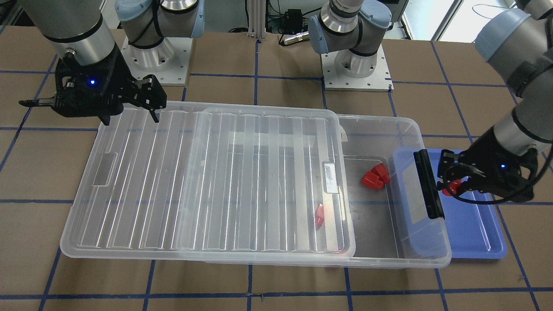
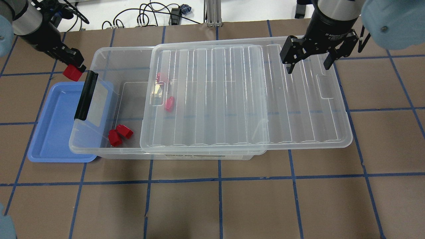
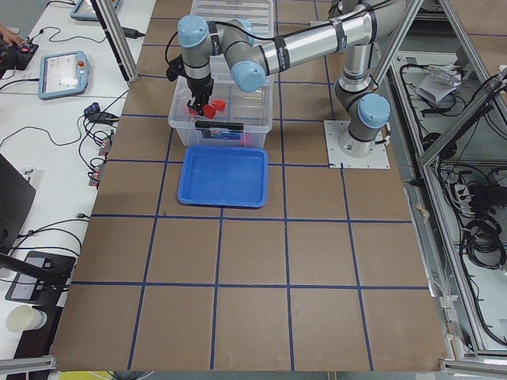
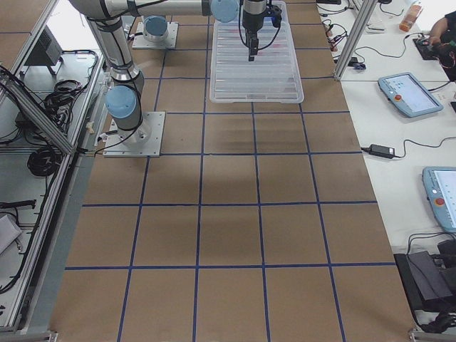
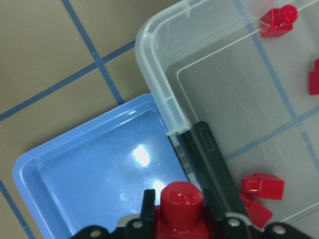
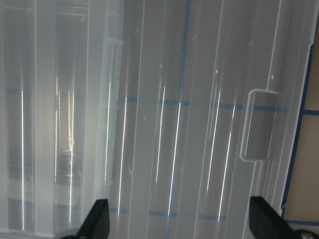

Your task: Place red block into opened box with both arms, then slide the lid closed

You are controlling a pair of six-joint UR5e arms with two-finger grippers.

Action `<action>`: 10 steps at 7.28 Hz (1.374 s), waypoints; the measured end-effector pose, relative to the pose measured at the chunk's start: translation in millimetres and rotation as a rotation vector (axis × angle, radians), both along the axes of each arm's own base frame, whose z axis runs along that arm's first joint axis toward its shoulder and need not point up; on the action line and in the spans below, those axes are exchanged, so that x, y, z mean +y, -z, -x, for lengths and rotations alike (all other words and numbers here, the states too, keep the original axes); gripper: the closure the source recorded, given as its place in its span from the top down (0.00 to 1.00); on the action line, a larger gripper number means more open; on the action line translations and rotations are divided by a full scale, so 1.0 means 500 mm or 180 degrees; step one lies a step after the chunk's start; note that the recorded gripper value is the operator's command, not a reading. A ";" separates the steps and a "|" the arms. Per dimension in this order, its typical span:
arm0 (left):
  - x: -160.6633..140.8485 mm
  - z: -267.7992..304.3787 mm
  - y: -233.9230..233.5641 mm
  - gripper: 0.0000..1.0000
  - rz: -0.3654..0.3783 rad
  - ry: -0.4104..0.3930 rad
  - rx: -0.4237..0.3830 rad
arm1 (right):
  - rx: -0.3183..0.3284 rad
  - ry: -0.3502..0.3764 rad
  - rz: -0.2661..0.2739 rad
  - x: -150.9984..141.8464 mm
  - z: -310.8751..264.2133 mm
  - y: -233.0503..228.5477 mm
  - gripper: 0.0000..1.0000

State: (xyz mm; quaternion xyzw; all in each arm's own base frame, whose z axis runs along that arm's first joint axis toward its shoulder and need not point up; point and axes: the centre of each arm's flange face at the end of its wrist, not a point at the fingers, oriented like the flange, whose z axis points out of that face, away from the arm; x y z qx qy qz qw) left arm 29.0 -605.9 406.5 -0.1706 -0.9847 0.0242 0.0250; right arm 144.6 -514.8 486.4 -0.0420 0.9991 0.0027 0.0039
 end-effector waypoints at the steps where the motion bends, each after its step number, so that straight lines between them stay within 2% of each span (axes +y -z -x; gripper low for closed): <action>1: 0.015 0.054 0.024 0.10 -0.0081 -0.0231 -0.0036 | 0.0000 0.0000 0.0000 0.000 0.000 0.000 1.00; 4: 0.044 0.128 0.126 0.11 0.0008 -0.0745 -0.0141 | 0.0000 0.0001 0.0000 0.000 0.000 0.000 1.00; 6: 0.048 0.188 0.155 0.11 0.0125 -0.1045 -0.0367 | 0.0000 0.0001 0.0000 0.000 0.000 0.000 1.00; 8: 0.046 0.215 0.172 0.12 0.0145 -0.1135 -0.0393 | 0.0000 0.0003 0.0000 0.000 0.000 0.000 1.00; 10: 0.041 0.219 0.200 0.14 0.0063 -0.1175 -0.0298 | -0.0001 0.0001 0.0001 0.000 0.000 0.000 1.00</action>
